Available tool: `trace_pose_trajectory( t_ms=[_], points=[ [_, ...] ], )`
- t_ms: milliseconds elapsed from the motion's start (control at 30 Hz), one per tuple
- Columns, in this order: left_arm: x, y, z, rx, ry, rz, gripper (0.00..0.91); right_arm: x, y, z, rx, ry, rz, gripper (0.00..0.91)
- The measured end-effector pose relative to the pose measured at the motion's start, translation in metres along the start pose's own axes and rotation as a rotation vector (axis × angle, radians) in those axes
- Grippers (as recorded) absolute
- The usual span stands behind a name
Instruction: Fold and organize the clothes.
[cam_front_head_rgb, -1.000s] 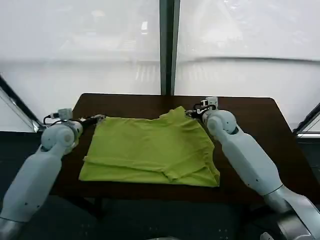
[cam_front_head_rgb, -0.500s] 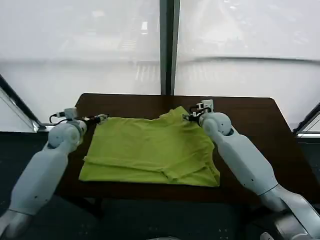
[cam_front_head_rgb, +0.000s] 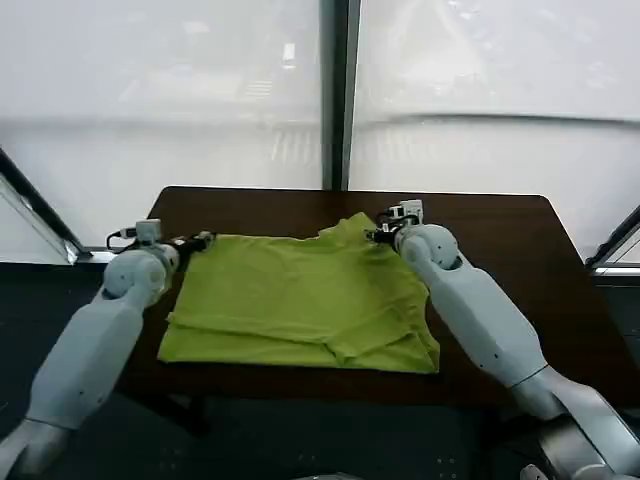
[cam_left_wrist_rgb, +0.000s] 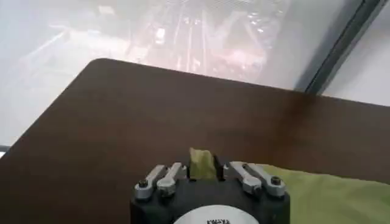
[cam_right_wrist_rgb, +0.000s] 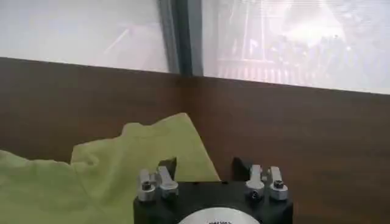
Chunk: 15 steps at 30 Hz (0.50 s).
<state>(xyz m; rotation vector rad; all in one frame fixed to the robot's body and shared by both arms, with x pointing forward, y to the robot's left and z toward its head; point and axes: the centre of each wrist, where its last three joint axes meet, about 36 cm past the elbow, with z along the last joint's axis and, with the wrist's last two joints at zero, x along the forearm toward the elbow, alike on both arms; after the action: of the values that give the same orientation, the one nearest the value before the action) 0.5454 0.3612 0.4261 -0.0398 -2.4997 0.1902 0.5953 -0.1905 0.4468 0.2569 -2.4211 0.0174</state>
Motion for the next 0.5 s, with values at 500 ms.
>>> trace_pose_trajectory(
  t_ms=[500],
  points=[
    [0.0018, -0.0031, 0.0005, 0.004, -0.017, 0.014, 0.107, 0.0086, 0.0012, -0.0021, -0.019, -0.024, -0.03, 0.0]
  ],
)
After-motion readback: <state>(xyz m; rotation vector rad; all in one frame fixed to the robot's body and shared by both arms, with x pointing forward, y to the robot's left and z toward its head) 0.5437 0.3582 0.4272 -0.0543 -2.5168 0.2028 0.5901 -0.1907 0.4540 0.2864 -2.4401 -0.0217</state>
